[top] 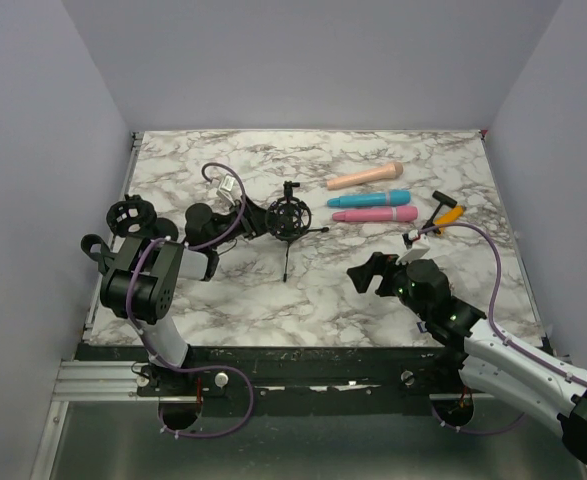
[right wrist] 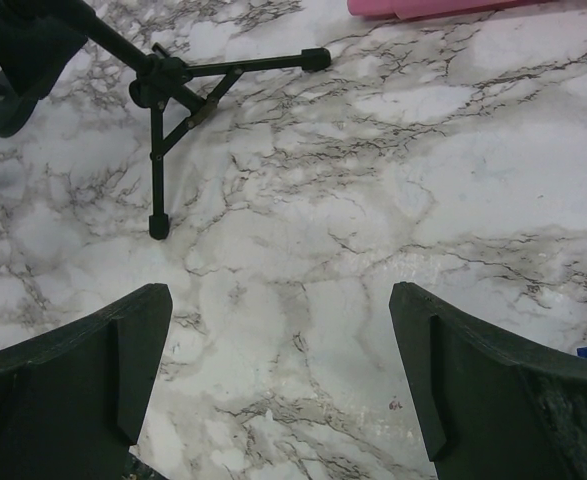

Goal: Remove the microphone from the stand

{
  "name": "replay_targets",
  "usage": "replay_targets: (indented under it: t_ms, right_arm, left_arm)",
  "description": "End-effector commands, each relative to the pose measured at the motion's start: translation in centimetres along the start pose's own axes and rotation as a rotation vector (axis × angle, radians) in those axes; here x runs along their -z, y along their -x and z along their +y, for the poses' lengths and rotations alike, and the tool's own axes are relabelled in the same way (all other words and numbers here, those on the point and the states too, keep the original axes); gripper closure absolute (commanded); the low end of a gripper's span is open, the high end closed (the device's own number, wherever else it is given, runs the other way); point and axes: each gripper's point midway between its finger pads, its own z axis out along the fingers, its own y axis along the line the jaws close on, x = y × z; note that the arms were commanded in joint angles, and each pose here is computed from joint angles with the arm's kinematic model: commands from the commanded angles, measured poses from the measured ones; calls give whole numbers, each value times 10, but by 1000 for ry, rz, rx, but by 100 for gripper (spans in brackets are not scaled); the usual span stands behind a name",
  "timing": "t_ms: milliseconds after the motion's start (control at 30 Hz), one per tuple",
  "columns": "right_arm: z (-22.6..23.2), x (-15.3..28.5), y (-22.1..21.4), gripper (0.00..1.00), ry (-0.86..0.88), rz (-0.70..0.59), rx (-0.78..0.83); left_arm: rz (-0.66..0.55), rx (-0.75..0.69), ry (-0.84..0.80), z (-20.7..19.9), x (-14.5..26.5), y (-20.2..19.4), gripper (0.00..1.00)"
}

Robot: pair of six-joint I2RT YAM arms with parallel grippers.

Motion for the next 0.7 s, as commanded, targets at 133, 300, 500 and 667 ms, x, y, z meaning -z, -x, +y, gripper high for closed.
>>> replay_targets:
  t_ms: [133, 300, 500, 667]
  right_arm:
    - [2, -2, 0, 0, 12, -12, 14]
    - [1, -2, 0, 0, 12, -12, 15]
    - [2, -2, -1, 0, 16, -6, 15]
    - [3, -3, -1, 0, 16, -7, 17]
  left_arm:
    - [-18, -99, 14, -6, 2, -4, 62]
    - [-17, -94, 5, -10, -1, -1, 66]
    - [-18, -74, 2, -10, -5, 3, 72]
    - [-21, -59, -25, -17, -7, 5, 78]
